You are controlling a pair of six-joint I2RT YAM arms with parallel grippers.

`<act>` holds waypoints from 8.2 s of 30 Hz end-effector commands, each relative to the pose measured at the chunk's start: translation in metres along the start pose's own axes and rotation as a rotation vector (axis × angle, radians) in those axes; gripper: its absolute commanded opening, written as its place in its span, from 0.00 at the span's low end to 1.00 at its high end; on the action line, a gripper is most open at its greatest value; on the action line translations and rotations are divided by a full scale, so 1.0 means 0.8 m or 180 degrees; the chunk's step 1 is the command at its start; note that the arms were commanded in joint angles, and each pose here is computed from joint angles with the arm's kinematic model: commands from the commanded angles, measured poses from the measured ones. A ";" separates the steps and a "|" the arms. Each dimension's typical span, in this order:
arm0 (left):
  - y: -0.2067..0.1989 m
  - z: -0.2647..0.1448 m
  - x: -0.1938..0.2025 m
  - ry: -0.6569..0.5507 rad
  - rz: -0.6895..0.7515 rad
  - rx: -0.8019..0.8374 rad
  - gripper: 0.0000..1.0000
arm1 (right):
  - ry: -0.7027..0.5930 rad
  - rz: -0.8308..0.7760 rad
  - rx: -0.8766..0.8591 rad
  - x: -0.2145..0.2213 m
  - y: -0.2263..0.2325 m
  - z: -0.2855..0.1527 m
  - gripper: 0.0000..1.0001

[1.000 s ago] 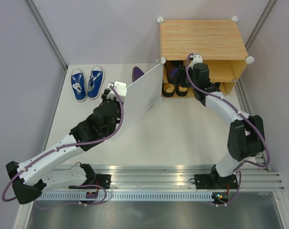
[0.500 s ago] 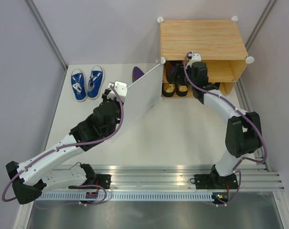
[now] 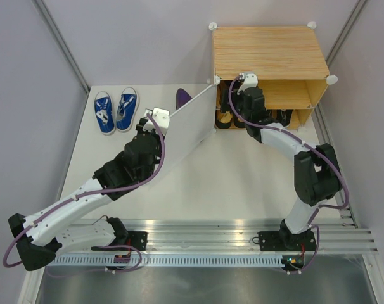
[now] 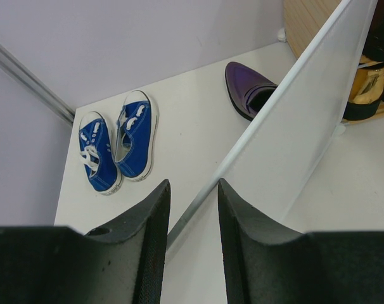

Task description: Place and organize the shoes in the shoe cabinet

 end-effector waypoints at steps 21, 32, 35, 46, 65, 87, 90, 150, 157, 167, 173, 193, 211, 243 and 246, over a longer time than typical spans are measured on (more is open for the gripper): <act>-0.010 0.002 0.002 0.0017 0.0047 0.0176 0.40 | -0.0077 0.0093 0.0160 0.048 -0.014 0.035 0.85; -0.013 0.001 0.001 0.0015 0.0054 0.0216 0.40 | -0.0141 0.0084 -0.0041 0.055 -0.012 0.028 0.61; -0.013 0.001 0.001 0.0009 0.0046 0.0224 0.40 | -0.0171 0.0058 -0.0099 0.049 -0.010 0.027 0.59; -0.013 0.001 0.001 0.0011 0.0048 0.0240 0.41 | -0.0217 0.0197 -0.0274 0.042 -0.001 0.035 0.57; -0.009 -0.003 -0.003 -0.0021 0.0000 0.0261 0.43 | -0.0140 0.0402 0.0063 0.026 0.005 0.024 0.98; -0.014 -0.007 -0.009 -0.0032 0.0000 0.0555 0.65 | -0.0057 0.0398 -0.0066 0.014 0.001 -0.110 0.98; -0.018 -0.015 -0.018 -0.0058 -0.0047 0.0933 0.68 | -0.0044 0.0422 -0.0060 0.026 -0.006 -0.137 0.98; -0.106 0.340 0.126 0.2113 -0.2802 0.0686 0.86 | 0.0238 0.0717 0.0046 0.069 -0.022 -0.198 0.98; -0.136 0.358 0.169 0.2410 -0.2819 0.0836 0.56 | 0.0341 0.0710 0.0016 0.076 -0.021 -0.192 0.98; -0.132 0.359 0.162 0.2345 -0.2746 0.0926 0.02 | 0.0453 0.0653 -0.0347 0.079 -0.011 -0.194 0.96; -0.086 0.331 0.104 0.2085 -0.2717 0.0959 0.02 | 0.0511 0.0689 -0.0721 0.078 0.001 -0.193 0.94; 0.172 -0.011 -0.136 -0.0301 -0.2383 0.0017 0.02 | 0.1025 0.0591 -0.2151 0.127 0.162 -0.134 0.93; 0.147 -0.048 -0.144 -0.0382 -0.2213 0.1214 0.02 | 0.0775 0.0429 -0.1522 0.085 0.160 -0.126 0.95; -0.260 0.027 0.088 0.2019 -0.3143 0.1985 0.02 | -0.0355 0.1050 0.0973 0.086 -0.034 -0.354 0.98; -0.282 0.032 0.089 0.2052 -0.3067 0.1941 0.02 | -0.0175 0.1021 0.0861 0.098 -0.028 -0.346 0.98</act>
Point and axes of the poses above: each gripper's point midway between its finger pads, its own z axis out along the fingers, its own y axis along the line the jaws close on, x = y × z, the point moved 10 cm from there along -z, back along the fingers, and after that the axes turned 9 degrees about z, right-handed, at the moved point
